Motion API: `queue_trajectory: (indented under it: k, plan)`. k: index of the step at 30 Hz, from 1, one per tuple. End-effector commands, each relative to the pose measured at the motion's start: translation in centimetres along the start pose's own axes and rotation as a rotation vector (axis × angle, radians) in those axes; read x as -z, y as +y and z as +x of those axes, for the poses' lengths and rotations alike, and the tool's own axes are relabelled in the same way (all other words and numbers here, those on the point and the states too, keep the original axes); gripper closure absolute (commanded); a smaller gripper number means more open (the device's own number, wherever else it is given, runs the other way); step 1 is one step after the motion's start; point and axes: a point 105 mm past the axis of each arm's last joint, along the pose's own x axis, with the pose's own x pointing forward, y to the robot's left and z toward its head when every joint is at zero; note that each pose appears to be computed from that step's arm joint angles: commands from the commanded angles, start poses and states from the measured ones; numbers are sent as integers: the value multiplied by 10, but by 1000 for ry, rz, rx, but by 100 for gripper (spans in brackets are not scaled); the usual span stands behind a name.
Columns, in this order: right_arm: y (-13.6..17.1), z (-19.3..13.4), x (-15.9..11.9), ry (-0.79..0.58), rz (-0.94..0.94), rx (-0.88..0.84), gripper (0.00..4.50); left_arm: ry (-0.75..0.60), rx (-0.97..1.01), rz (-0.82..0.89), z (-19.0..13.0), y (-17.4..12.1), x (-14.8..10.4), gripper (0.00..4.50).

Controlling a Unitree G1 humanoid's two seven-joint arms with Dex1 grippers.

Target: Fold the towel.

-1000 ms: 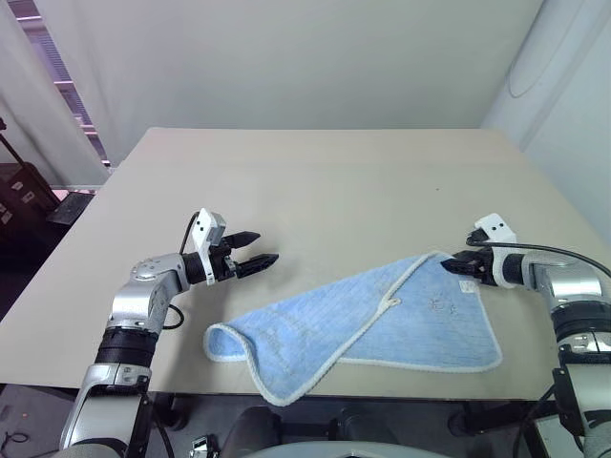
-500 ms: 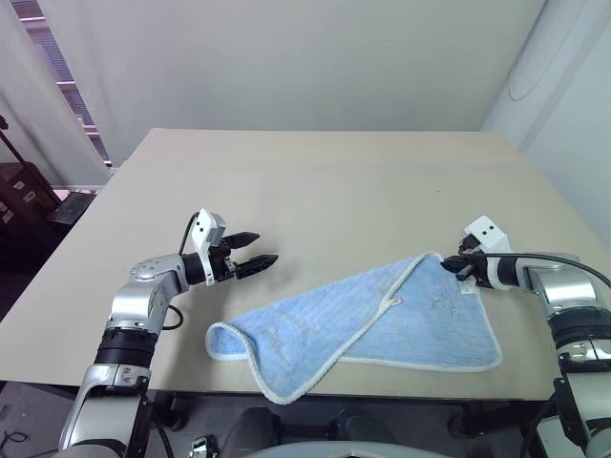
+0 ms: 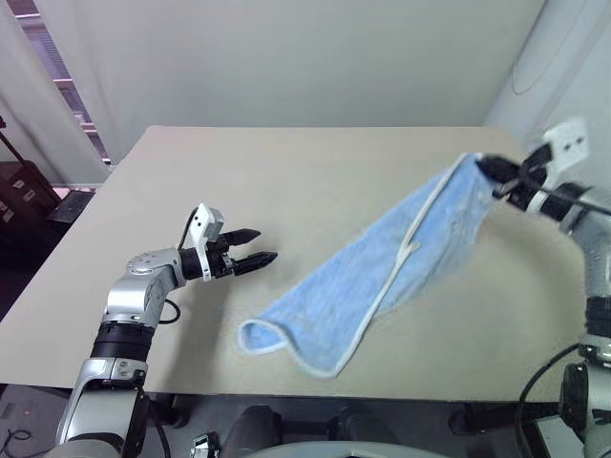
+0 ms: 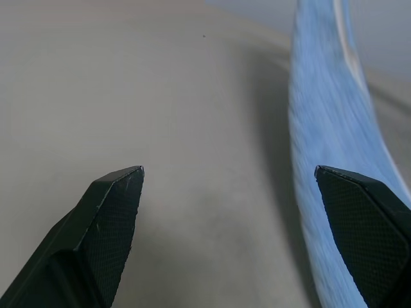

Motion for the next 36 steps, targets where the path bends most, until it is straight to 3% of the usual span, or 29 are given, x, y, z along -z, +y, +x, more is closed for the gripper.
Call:
queue_trajectory:
  k: [1,5,13,19,26,36]
  plan:
    - [-11,4,-33,-82,-17,91,448,-25,60,73,0,-8,-25,0]
    - [-15,15,-42,-76,-17,140,448,-37,118,135,6,-20,-40,0]
    - [-16,31,-18,32,-13,203,448,-104,298,278,24,-63,-85,0]
    - [-23,37,13,113,15,262,448,9,487,323,56,-98,-66,0]
    - [-52,34,3,74,57,408,448,99,621,337,85,-122,-43,0]
    - [-59,35,8,99,47,466,448,304,591,450,125,-130,10,0]
